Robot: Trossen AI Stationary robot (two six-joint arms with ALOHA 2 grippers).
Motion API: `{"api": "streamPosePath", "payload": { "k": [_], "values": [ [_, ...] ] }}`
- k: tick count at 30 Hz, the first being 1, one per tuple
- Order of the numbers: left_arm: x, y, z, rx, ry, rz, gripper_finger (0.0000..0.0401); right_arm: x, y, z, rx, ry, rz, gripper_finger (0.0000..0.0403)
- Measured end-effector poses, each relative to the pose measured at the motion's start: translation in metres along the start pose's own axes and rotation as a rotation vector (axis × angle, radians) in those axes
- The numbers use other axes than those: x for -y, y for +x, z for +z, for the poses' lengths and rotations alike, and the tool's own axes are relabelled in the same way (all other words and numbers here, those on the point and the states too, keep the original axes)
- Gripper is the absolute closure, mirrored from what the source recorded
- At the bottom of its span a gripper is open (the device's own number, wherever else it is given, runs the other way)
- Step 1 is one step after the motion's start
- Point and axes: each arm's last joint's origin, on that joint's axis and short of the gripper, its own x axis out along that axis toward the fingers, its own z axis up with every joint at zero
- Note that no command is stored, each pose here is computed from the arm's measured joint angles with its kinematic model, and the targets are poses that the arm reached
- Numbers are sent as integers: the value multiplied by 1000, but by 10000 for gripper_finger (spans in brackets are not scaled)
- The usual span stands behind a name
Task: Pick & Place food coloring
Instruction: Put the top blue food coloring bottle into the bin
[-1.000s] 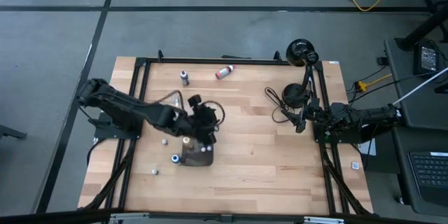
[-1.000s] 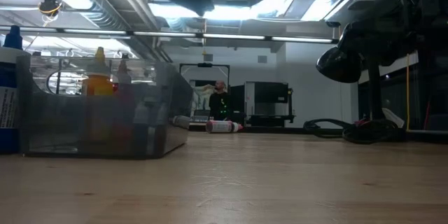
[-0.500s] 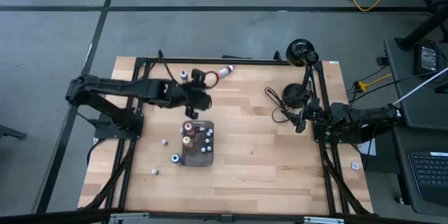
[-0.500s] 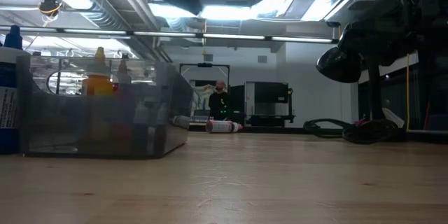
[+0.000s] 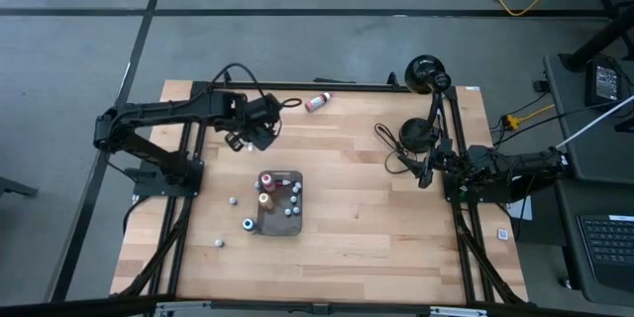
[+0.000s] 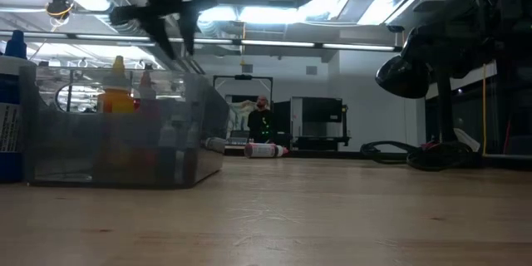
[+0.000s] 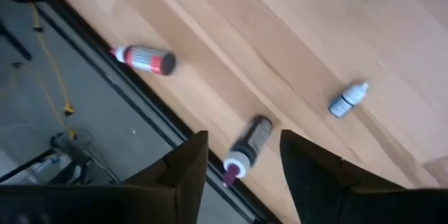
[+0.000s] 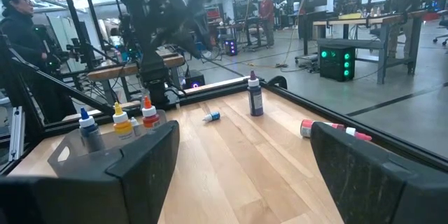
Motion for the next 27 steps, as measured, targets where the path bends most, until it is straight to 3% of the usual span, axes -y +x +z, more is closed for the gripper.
{"api": "streamPosePath", "payload": {
  "k": [6, 10, 15, 22, 27],
  "values": [
    [1, 10, -7, -119, -40, -49, 189, 0, 0, 0, 0, 0, 0, 80],
    [8, 23, -7, -296, 64, -155, 175, 0, 0, 0, 0, 0, 0, 80],
    [9, 37, -1, -310, 92, -233, 171, 0, 0, 0, 0, 0, 0, 80],
    [10, 42, 1, -213, -163, -309, 171, 0, 0, 0, 0, 0, 0, 80],
    [10, 42, 0, -204, -490, -341, 171, 0, 0, 0, 0, 0, 0, 80]
  ]
}}
